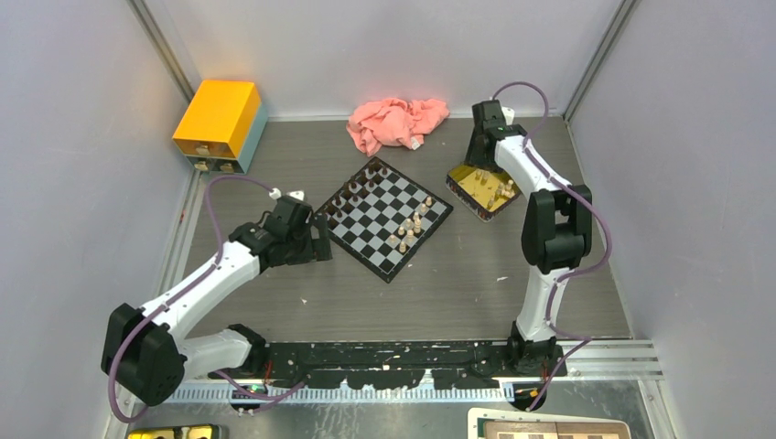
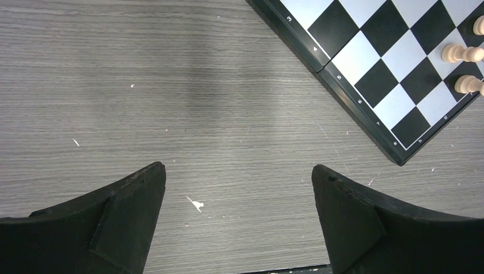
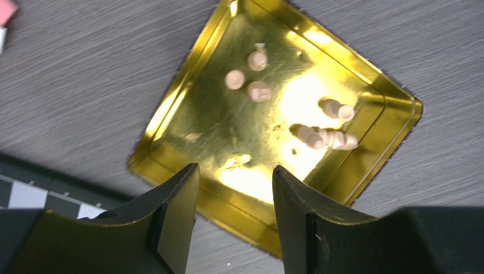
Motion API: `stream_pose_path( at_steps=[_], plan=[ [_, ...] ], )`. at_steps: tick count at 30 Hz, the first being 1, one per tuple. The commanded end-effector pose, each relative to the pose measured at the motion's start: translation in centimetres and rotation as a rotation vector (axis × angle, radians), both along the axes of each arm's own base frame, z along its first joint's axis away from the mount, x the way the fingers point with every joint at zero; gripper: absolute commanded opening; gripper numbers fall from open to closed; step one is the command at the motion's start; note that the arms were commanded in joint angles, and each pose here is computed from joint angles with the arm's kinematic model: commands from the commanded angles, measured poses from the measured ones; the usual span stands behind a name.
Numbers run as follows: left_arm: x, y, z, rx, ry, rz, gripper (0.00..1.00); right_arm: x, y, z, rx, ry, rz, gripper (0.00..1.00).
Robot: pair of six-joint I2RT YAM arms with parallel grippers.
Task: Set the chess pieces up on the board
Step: Pick up the chess piece from the storage box.
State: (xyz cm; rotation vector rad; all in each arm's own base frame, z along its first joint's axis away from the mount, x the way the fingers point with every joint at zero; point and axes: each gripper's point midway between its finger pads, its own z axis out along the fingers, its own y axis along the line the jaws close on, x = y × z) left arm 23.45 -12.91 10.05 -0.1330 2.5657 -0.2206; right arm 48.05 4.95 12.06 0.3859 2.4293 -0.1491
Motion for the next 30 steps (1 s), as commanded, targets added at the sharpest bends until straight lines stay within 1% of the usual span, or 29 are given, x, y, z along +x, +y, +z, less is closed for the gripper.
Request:
stream_pose_path(
  at_steps=[1, 7, 15, 25, 30],
  plan=[
    [1.4, -0.4, 1.4, -0.008, -0.048, 0.015, 1.00, 3.1, -1.4, 2.7, 0.034, -0.111, -0.035, 0.56],
    [1.7, -0.6, 1.1, 0.002, -0.037, 0.013, 1.00, 4.1, -2.8, 1.1, 0.051, -0.097, -0.052, 0.56],
    [2.1, -0.8, 0.8, 0.013, -0.027, 0.009, 1.00, 5.1, -3.0, 0.0, 0.073, -0.088, -0.057, 0.55],
    [1.9, -0.5, 0.3, 0.031, -0.015, 0.007, 1.00, 5.3, -3.4, -1.2, 0.091, -0.075, -0.074, 0.47],
    [1.9, -0.5, 0.2, 0.032, -0.012, 0.007, 1.00, 5.0, -3.4, -1.9, 0.096, -0.061, -0.075, 0.44]
  ],
)
